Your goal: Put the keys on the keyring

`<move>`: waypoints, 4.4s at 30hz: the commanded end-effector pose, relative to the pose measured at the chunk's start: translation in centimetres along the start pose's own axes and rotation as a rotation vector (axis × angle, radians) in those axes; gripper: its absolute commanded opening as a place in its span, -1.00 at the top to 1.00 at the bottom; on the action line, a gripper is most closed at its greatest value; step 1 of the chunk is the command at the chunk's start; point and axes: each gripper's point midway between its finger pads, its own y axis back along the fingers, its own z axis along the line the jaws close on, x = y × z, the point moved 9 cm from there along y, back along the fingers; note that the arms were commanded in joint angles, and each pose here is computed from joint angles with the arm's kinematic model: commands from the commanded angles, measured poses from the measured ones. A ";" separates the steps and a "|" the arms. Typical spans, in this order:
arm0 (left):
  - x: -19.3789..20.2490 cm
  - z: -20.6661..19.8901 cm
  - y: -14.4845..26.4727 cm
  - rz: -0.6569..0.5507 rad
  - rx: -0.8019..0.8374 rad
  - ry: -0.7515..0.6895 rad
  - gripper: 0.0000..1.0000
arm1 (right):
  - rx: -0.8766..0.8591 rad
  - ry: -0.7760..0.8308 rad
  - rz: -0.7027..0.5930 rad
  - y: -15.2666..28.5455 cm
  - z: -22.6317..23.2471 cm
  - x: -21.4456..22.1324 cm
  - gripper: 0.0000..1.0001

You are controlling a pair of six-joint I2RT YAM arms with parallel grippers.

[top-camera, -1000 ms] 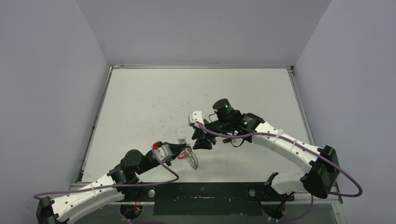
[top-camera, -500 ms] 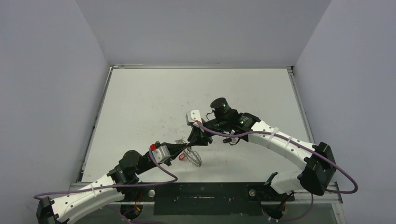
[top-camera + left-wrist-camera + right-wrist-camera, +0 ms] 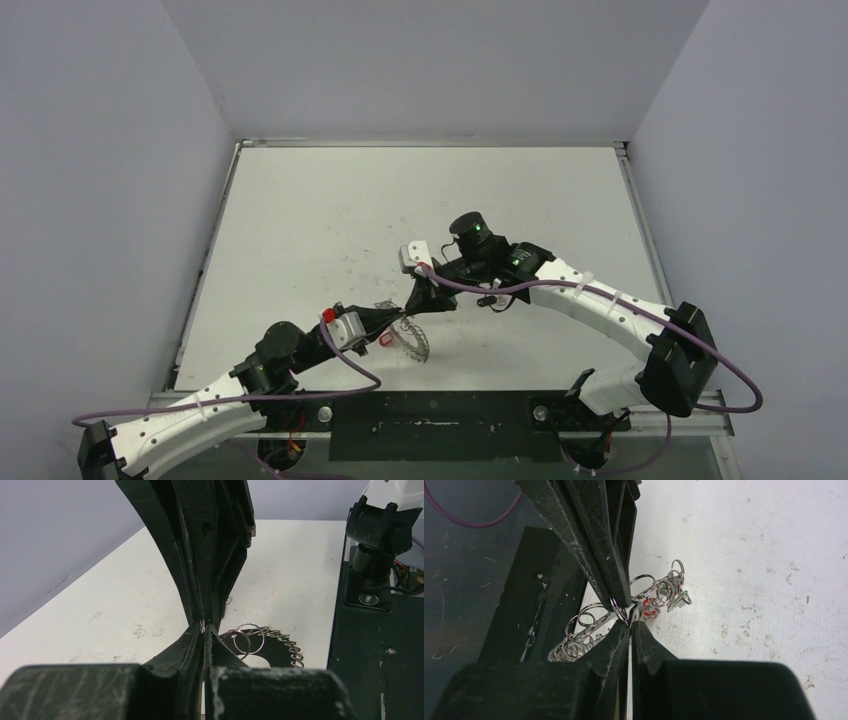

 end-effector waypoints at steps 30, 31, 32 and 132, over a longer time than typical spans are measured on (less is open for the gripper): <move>-2.7 0.3 -0.4 -0.150 -0.012 -0.017 1.00 | 0.160 0.093 -0.133 2.4 0.0 -1.4 0.29; -2.7 0.3 -0.4 -0.149 -0.012 -0.016 1.00 | 0.156 0.098 -0.145 2.5 0.1 -1.7 0.31; -2.7 0.3 -0.4 -0.151 -0.012 -0.017 1.00 | 0.150 0.101 -0.157 2.5 0.2 -1.9 0.32; -0.1 0.7 -2.1 0.263 0.021 -0.013 1.00 | 0.138 -0.059 0.253 0.4 -0.8 -2.7 1.00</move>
